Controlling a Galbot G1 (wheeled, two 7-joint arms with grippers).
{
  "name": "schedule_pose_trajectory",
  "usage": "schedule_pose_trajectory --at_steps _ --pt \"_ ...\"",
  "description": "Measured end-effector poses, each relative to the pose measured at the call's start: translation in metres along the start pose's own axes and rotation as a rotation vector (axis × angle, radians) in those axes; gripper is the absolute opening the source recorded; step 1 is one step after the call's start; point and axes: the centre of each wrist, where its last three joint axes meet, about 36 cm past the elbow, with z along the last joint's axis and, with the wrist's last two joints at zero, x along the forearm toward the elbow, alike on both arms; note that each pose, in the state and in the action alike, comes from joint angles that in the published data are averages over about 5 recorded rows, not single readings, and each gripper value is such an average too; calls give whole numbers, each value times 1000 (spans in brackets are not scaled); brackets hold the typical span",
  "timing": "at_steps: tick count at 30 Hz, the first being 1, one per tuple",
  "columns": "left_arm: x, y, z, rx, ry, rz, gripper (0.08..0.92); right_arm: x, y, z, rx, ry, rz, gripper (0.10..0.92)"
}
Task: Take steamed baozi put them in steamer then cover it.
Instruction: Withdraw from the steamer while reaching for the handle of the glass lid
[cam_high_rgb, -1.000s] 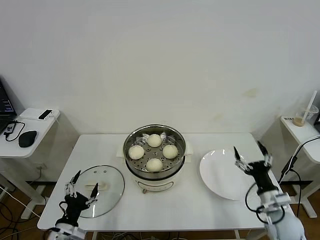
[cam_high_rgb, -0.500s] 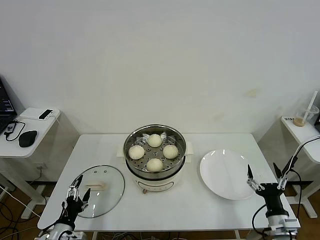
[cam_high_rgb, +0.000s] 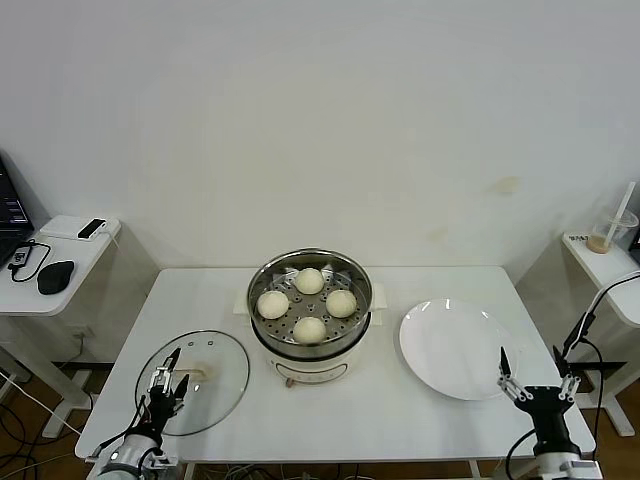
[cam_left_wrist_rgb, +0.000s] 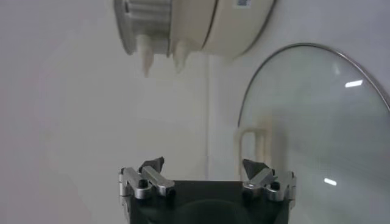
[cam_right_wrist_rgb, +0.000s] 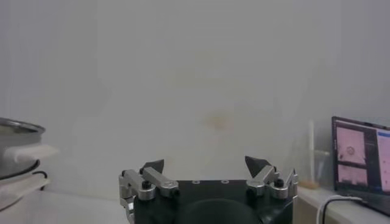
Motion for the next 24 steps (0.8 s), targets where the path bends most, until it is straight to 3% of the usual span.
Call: schedule_pose_trajectory --at_steps 16,24 --pt "-42 -2 4 -3 22 -15 814 12 5 10 3 23 -8 823" --pt "-47 -12 5 12 34 -4 610 13 7 11 -1 27 -13 823"
